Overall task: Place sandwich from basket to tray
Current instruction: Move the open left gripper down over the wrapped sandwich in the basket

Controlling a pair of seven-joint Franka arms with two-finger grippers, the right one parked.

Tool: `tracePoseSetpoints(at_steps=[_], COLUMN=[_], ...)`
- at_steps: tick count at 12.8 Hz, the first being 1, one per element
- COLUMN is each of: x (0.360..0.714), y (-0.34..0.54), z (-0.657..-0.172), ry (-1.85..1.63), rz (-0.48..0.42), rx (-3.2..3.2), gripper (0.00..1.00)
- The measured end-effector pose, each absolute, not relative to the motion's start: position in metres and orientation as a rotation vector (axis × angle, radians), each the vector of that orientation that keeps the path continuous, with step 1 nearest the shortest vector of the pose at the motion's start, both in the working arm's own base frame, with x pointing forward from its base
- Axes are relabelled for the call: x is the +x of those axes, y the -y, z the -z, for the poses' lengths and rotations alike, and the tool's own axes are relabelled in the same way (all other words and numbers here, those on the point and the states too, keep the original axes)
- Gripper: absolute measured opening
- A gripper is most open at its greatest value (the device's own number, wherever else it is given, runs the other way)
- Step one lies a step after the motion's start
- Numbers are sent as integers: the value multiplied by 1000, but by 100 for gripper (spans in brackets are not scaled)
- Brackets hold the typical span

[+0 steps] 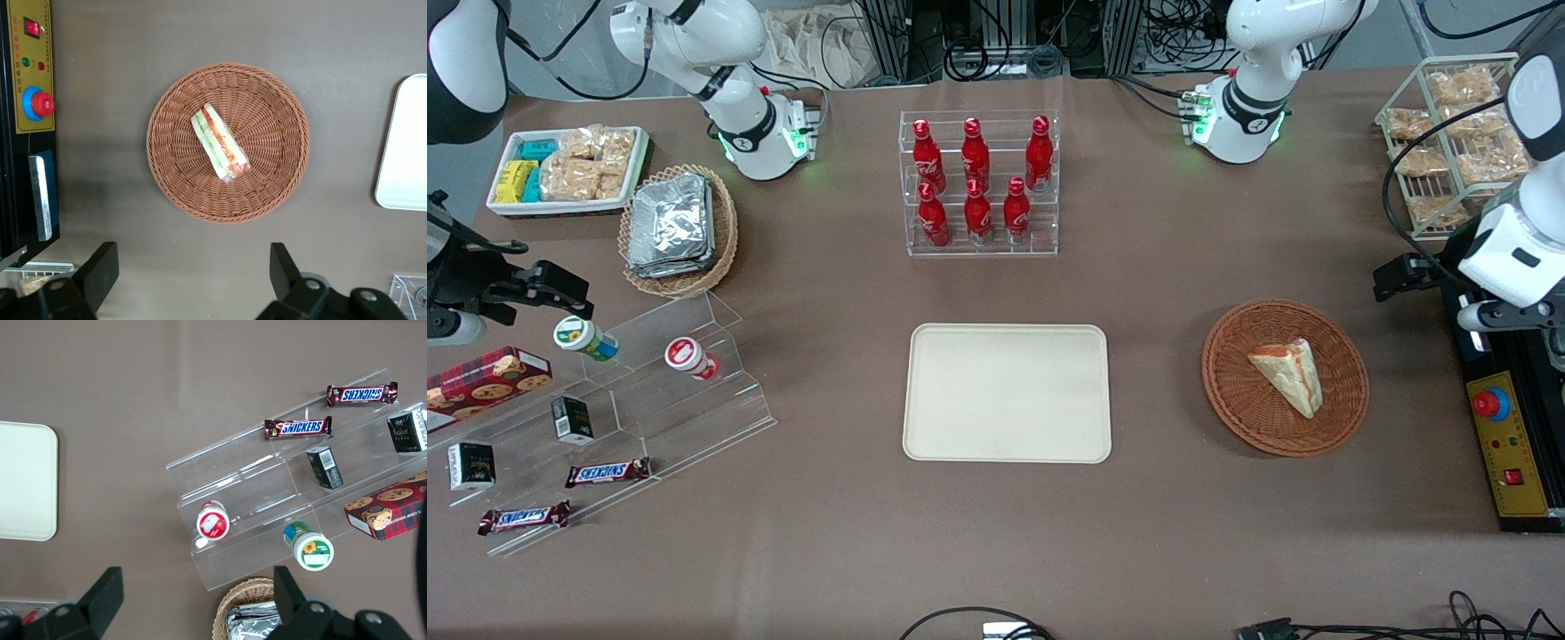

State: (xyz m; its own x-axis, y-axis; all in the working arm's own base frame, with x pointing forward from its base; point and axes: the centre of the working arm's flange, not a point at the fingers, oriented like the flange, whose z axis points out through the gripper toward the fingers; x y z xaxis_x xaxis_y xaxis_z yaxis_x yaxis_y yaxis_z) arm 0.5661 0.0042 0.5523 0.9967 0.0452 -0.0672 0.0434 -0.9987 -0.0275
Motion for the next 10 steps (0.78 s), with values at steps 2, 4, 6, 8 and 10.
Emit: tracePoseSetpoints(at_steps=[2, 4, 6, 8, 10], x=[574, 584, 593, 600, 605], y=[-6, -8, -12, -12, -11], z=[-551, -549, -539, -510, -470], ry=[70, 71, 118, 329, 625], rz=[-113, -111, -148, -200, -161], rx=[-3121, -3131, -3138, -3120, -3076], gripper=[100, 100, 100, 100, 100])
